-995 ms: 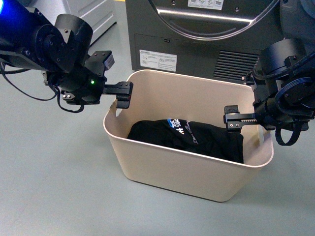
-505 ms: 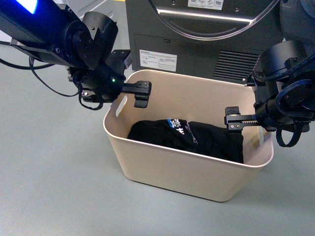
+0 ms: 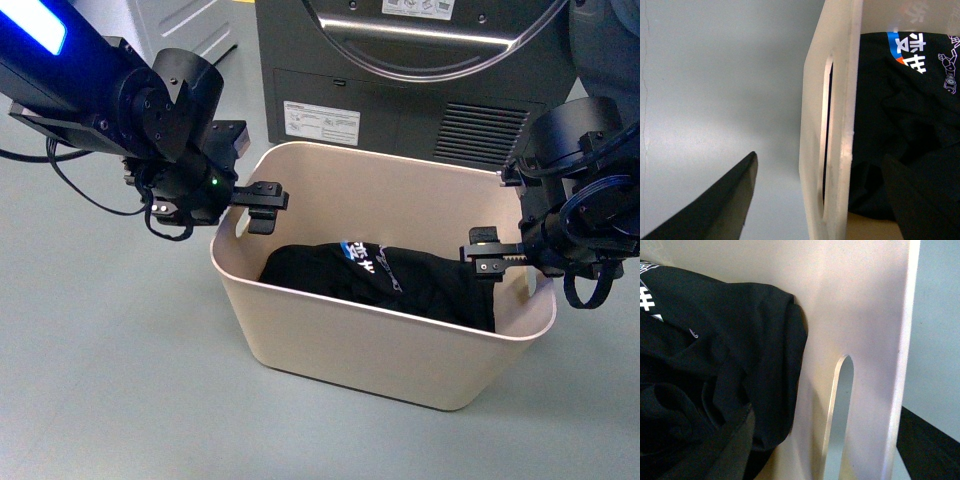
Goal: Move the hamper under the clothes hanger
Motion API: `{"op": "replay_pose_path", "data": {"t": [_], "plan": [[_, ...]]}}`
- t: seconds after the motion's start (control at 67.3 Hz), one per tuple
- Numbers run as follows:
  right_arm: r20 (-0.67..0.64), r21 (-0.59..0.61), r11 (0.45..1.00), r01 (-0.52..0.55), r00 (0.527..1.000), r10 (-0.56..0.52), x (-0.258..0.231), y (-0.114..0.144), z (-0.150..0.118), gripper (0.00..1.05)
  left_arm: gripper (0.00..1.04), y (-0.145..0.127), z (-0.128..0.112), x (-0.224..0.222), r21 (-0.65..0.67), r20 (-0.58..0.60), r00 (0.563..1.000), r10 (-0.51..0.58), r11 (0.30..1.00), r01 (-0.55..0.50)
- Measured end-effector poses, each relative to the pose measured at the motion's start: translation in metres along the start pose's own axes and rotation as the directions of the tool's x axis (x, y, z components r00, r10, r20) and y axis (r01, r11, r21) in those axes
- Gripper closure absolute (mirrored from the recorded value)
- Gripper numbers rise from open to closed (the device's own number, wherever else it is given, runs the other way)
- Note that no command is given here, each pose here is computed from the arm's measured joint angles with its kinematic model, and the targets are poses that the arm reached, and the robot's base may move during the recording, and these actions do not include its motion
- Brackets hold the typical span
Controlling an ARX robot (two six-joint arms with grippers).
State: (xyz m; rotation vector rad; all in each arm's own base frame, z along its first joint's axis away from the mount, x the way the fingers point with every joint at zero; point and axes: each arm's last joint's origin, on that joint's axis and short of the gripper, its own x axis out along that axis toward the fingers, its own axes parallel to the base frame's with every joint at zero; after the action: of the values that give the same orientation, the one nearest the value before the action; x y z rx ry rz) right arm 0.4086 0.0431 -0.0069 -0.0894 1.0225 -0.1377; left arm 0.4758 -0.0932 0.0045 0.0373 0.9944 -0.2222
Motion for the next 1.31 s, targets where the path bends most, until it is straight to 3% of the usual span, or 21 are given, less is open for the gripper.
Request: {"op": "replay_pose_path", "data": {"t": [0.431,1.307], "plan": [[-0.007,0.012,1.000,0.026,1.000,-0.026,0.001,-0.001,-0.001,1.02,1.02,-0.006,-0.003,0.000,0.030,0.006,1.000,-0.008,1.000,0.008],[0.023,0.022,1.000,-0.008,1.000,0.008,-0.020,-0.002,0.009,1.02,1.01,-0.002,0.016,-0.034,0.029,0.053,0.998,0.014,0.999,-0.015]]}}
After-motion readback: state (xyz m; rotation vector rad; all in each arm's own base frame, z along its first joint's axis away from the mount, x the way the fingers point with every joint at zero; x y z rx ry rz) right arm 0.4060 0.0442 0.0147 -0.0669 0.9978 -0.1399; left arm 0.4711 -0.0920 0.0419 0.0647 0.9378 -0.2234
